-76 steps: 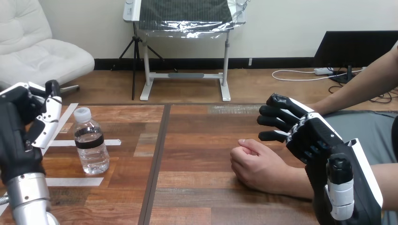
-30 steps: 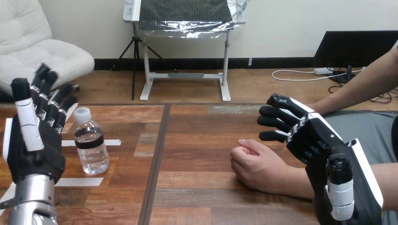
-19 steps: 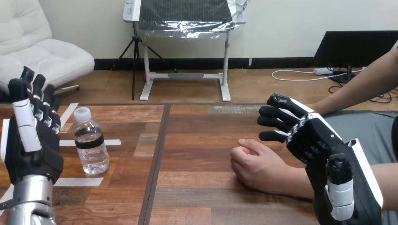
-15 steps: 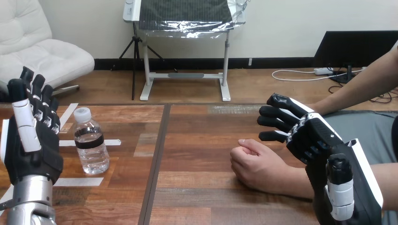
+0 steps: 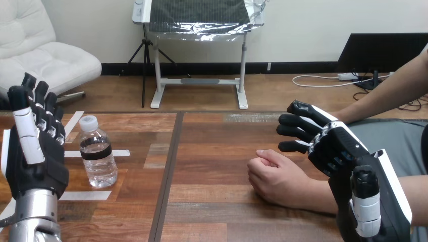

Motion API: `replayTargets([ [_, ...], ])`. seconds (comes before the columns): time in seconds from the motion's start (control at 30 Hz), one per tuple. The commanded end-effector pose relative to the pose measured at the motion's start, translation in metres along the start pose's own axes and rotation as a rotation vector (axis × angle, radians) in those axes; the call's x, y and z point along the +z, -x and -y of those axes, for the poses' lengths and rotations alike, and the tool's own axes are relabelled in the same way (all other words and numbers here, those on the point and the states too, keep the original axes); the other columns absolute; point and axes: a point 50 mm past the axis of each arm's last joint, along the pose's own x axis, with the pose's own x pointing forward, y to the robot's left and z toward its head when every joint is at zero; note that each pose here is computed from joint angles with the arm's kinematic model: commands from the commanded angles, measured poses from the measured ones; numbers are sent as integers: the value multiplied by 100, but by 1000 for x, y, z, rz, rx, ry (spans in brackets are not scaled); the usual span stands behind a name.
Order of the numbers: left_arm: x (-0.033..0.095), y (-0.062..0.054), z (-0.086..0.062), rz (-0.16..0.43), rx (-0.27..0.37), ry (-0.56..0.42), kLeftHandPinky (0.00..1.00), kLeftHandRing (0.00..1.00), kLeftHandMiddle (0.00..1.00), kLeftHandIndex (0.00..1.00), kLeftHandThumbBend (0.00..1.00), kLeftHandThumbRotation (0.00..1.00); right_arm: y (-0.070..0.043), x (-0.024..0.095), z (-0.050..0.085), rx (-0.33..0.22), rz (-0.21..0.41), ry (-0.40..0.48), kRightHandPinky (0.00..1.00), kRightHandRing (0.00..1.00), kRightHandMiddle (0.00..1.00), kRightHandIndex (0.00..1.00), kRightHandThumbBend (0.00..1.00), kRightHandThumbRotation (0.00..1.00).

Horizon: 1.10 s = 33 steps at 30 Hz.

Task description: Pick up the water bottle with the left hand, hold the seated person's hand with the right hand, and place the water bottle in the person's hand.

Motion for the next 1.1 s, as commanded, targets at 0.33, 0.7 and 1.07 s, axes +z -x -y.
replayTargets([
  [0.33, 17, -11, 13, 89, -25, -146, 100, 100, 100, 100, 89, 85, -12, 12, 2, 12, 89, 19, 70, 78, 79, 81, 89, 96],
  [0.7, 17, -11, 15, 95, 64, -336, 100, 100, 100, 100, 94, 73, -11, 11, 3, 11, 90, 23, 70, 78, 79, 81, 88, 97],
  [1.07, 20, -12, 19, 125, 81, -358, 100, 100, 100, 100, 100, 26, -11, 12, 3, 14, 89, 17, 71, 78, 79, 81, 88, 96],
])
